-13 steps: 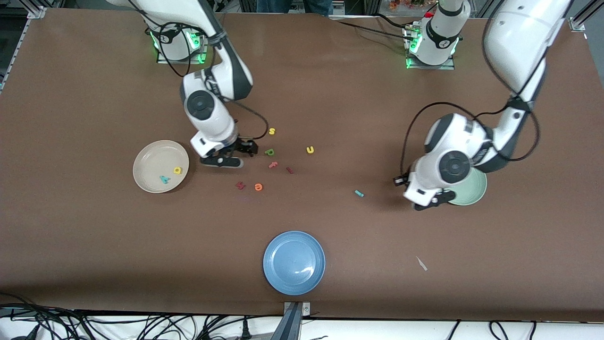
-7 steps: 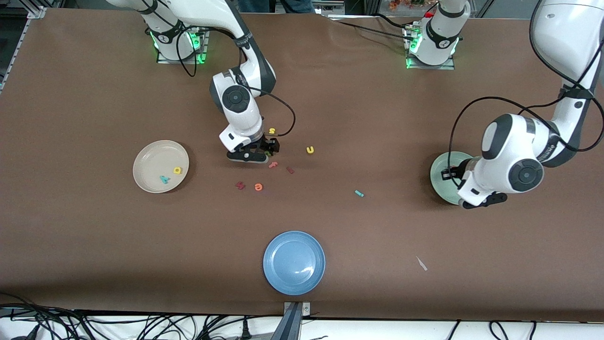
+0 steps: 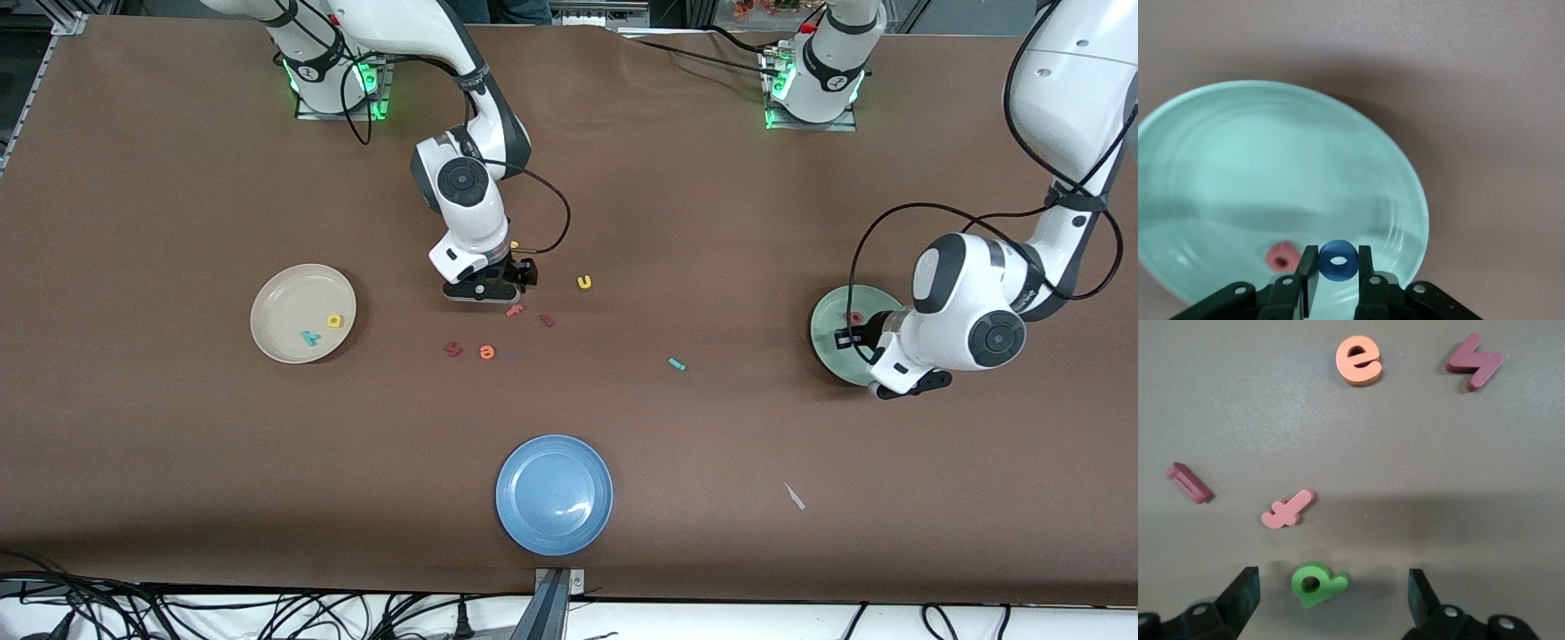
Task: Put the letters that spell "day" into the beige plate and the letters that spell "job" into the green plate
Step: 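Drop the blue ring on the green plate while the right gripper reaches green letter, then grasp the cyan letter with the left gripper while the right gripper carries green letter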
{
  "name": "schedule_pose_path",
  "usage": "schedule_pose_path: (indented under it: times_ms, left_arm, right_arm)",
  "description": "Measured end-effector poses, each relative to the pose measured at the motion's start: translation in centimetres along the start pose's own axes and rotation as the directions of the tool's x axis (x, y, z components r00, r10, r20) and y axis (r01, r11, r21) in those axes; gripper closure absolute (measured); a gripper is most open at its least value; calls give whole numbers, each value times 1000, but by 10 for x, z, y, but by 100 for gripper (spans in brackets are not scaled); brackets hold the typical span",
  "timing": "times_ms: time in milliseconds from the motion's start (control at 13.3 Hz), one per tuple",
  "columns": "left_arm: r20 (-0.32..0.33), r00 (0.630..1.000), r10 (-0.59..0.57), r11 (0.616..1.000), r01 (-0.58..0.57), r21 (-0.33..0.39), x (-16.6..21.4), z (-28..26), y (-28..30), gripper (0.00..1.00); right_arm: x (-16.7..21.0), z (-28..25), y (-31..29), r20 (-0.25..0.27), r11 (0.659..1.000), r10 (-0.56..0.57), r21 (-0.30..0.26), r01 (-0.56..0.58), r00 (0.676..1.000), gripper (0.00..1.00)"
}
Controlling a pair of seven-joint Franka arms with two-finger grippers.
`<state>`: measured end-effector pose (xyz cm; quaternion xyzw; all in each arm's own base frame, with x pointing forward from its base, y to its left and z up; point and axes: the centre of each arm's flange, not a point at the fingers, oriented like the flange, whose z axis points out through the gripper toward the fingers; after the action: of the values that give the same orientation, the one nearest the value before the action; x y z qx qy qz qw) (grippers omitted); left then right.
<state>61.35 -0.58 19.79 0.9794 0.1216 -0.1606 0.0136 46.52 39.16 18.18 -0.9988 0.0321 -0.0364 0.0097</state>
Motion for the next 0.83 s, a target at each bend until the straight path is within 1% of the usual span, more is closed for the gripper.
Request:
schedule_pose_path:
  times_ms: [75,151,226,302,377,453,528,679,754,830]
  left_arm:
    - [5,1000,-2,1000,2,-2,1,4,1,67]
    - [5,1000,-4,1000,4,-3,1,4,1,55]
    - [0,1000,-7,1000,7,-4,2,1,2,46]
    - [-8,1000,-16,1000,16,-7,2,-4,4,35]
    - [-20,999,-35,999,34,-14,1,-12,13,21]
    - [-36,997,-64,998,63,-28,-2,-23,29,10]
    - [-54,993,-102,994,99,-47,-5,-36,50,1]
    - [-74,974,-212,975,206,-82,-15,-56,95,1]
    - [-75,954,-290,955,282,-95,-22,-60,117,1]
    - [-77,924,-374,924,365,-111,-28,-62,139,1]
  right_arm:
    - [-1,2,0,0,1000,8,-2,-8,1000,1]
    - [-2,5,-1,-2,1000,12,-4,-12,1000,1]
    - [-4,7,-3,-5,1000,13,-5,-13,1000,1]
    - [-6,9,-4,-7,1000,15,-5,-15,1000,2]
    - [-7,10,-5,-8,1000,15,-6,-15,1000,4]
    - [-7,11,-5,-9,1000,16,-7,-16,1000,6]
    - [-7,11,-5,-9,1000,16,-7,-16,1000,6]
    - [-6,11,-5,-10,1000,17,-7,-17,1000,17]
    - [-6,11,-5,-11,1000,17,-7,-17,1000,18]
    - [-5,10,-5,-13,1000,18,-5,-18,1000,29]
